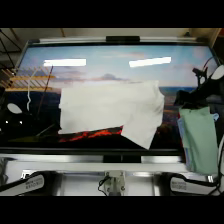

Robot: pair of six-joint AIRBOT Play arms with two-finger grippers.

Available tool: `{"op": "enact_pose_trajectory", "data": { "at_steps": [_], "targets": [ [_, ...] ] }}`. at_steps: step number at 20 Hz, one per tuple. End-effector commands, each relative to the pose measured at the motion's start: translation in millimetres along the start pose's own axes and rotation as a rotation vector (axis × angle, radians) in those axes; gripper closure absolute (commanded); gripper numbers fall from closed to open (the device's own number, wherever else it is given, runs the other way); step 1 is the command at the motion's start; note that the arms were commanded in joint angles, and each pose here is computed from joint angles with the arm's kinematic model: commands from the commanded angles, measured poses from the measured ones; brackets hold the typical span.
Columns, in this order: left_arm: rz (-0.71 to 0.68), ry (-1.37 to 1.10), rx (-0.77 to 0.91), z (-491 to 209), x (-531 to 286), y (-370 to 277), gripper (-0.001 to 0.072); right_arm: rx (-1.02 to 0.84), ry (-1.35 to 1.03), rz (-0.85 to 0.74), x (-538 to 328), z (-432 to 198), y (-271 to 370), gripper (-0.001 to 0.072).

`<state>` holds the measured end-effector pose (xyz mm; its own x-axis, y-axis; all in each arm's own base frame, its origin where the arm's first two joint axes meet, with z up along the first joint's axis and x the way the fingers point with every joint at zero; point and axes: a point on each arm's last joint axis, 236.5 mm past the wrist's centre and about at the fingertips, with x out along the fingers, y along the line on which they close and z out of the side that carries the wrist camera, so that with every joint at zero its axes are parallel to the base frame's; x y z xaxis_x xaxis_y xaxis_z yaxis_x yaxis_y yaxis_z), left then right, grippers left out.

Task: Fold the shirts.

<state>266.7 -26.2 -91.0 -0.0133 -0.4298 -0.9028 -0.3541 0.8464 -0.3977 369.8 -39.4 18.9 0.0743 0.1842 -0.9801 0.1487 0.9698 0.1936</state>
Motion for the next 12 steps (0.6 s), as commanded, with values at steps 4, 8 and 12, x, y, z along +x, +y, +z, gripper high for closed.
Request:
{"op": "enact_pose_trajectory", "data": {
  "at_steps": [4,8,12],
  "targets": [
    [-0.065,-0.076,-0.083,3,28,-4,0.0239,0.008,0.020,0.038,-1,-8,3,0.0201],
    [-0.059,-0.105,-0.108,9,30,-6,0.0649,0.009,0.028,0.036,1,-10,3,0.0201],
    [-0.062,-0.129,-0.085,11,23,-9,0.0675,0.029,0.152,0.123,51,-49,13,0.0200]
  ]
}}
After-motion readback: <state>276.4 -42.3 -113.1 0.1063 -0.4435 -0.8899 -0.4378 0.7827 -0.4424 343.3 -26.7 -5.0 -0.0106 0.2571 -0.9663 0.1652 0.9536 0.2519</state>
